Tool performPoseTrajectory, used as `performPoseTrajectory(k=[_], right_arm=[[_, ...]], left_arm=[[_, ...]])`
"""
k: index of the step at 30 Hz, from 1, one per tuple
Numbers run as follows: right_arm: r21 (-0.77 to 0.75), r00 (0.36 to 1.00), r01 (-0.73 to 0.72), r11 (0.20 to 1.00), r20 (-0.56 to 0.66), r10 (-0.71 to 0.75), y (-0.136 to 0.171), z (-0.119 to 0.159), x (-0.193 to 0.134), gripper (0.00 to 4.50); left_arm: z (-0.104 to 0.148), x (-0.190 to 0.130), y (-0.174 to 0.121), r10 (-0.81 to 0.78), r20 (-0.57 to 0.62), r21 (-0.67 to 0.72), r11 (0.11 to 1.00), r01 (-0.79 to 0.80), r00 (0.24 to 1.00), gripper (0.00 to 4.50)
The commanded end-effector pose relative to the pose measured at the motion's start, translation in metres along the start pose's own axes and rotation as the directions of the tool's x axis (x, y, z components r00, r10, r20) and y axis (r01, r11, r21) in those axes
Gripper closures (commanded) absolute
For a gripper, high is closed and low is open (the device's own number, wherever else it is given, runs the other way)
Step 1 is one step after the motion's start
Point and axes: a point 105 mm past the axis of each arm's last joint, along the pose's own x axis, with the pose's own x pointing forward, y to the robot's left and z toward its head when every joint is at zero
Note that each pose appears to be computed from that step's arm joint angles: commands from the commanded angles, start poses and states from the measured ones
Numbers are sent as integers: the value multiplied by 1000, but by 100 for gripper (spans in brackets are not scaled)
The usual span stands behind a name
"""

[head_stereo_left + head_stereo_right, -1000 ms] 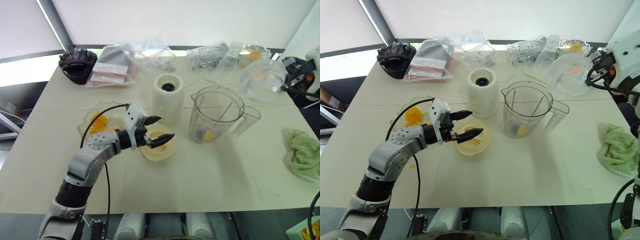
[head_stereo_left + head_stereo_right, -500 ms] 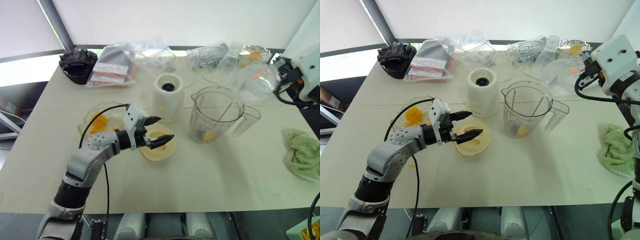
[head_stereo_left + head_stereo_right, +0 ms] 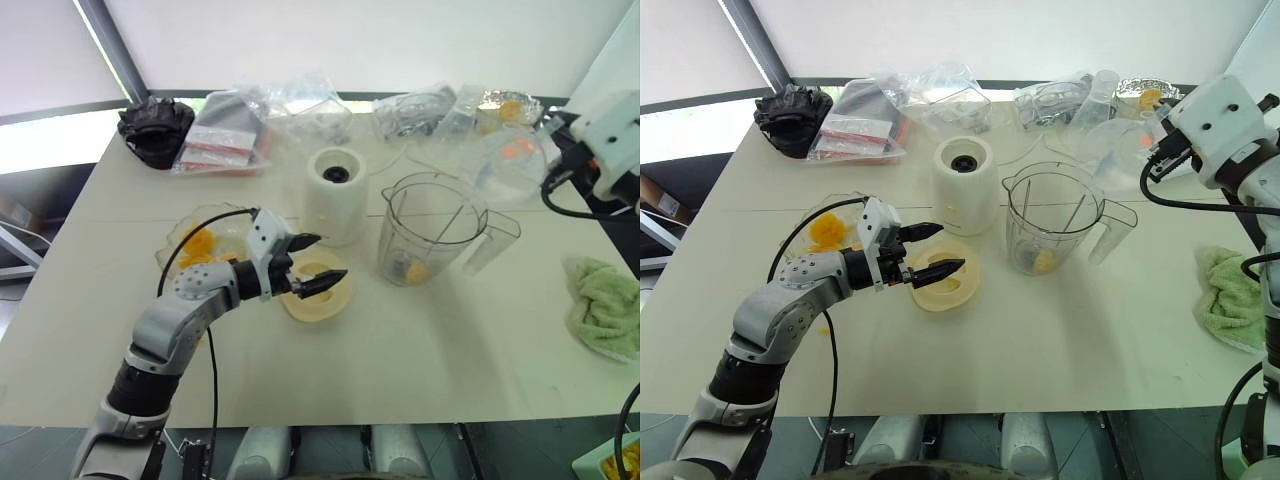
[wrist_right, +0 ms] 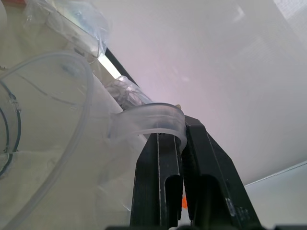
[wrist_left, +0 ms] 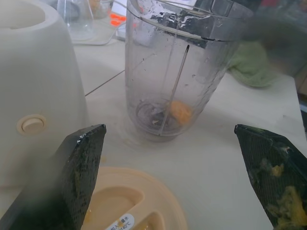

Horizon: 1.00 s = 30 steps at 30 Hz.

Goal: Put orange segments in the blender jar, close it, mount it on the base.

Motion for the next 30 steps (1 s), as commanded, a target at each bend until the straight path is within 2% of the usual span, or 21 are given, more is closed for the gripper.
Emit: performPoseTrajectory(k=[1,30], right_arm=[[-68,998,35,997,45,-32,-13,15,-3,448],[-163,995,58,985,84,-45,-23,29,0,448]], left_arm=[[14,0,-5,-12,33,51,999,10,999,0],[14,1,-5,-6,43,36,999,5,999,0]])
